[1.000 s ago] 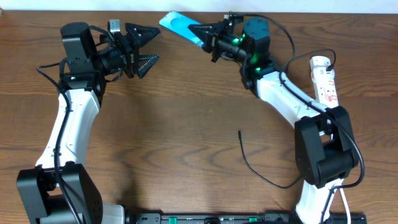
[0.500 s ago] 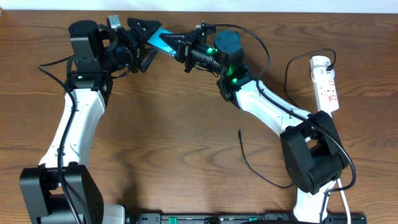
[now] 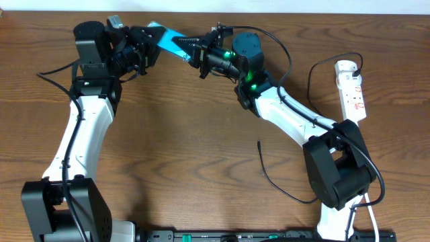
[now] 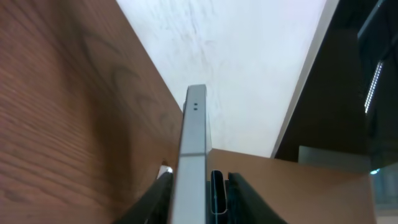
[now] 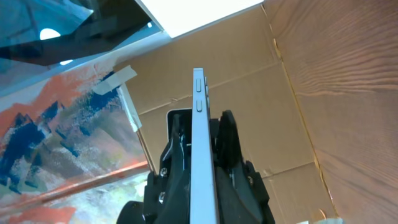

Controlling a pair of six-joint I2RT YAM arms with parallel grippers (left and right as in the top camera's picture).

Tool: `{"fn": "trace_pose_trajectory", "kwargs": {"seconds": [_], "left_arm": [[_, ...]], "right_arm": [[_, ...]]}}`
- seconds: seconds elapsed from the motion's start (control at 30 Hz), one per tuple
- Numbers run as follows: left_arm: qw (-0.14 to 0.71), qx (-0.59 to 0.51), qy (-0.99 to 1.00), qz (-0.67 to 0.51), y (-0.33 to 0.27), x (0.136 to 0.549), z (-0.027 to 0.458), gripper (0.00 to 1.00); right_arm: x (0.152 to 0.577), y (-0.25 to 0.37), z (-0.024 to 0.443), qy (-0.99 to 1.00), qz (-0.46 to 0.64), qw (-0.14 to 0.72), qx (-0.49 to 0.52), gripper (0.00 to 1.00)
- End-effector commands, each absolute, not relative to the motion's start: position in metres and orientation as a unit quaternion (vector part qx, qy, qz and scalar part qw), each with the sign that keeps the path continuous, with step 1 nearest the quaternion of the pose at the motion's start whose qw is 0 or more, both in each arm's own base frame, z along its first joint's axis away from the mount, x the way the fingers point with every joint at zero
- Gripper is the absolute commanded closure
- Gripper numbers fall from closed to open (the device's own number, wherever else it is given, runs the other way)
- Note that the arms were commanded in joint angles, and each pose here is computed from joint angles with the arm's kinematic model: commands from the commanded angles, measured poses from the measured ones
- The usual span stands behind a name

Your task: Plug charger to phone and switch on socket

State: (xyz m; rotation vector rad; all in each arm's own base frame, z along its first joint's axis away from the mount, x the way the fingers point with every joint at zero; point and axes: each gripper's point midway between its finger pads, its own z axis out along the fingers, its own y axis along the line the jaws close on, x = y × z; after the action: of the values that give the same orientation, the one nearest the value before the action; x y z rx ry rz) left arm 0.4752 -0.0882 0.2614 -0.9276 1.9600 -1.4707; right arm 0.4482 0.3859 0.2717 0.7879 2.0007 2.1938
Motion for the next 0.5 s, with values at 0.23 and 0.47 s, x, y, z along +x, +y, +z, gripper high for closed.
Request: {"fn": "trace_pose_trajectory", "kwargs": {"seconds": [0.23,0.47], "left_arm": [[0.279,-0.338,0.716,-0.543,-0.085,0.48,0.271,0.81],[0.28,-0.339,0.716,-0.542,-0.084,0.48,0.271,0.93]], "right_arm": [[0.437,0.395,0.284,0.65,0.723,0.026,0.233,0.99],[0.432,0.401,0.284,0.651,0.723,0.021,0.229,0.99]]}}
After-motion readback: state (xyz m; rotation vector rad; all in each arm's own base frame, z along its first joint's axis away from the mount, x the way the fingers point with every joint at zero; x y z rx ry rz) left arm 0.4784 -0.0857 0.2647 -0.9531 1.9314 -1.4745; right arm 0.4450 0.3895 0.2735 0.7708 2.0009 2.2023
